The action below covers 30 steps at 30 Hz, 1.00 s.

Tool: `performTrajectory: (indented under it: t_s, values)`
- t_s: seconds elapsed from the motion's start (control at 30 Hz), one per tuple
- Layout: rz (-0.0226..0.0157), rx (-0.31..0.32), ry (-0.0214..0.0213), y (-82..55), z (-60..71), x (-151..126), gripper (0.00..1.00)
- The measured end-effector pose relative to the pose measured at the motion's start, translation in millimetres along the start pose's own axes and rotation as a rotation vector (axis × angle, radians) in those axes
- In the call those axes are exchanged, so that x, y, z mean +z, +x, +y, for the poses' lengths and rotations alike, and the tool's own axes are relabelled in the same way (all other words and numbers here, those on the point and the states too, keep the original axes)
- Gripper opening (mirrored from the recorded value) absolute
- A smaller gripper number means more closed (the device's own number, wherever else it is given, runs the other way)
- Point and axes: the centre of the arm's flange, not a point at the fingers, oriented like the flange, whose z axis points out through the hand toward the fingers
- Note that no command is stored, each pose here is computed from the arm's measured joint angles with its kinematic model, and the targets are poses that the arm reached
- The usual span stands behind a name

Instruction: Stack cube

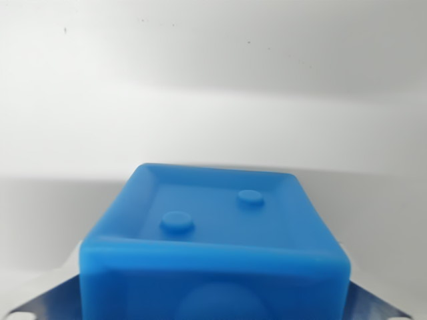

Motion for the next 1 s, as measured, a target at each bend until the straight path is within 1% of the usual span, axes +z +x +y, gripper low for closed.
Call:
performTrajectory:
  t_s: [0.77,0.9,0.93,1.0]
  values:
    - [-0.0006,0.0,-0.0002,-0.1,0.0,-0.8,0.0]
    - [0.0009,0.0,0.0014,0.1,-0.3,-4.4,0.0]
    - [0.0034,0.0,0.0035,0.5,-0.7,-7.9,0.0]
    - [0.002,0.0,0.0025,0.4,-0.5,-8.1,0.0]
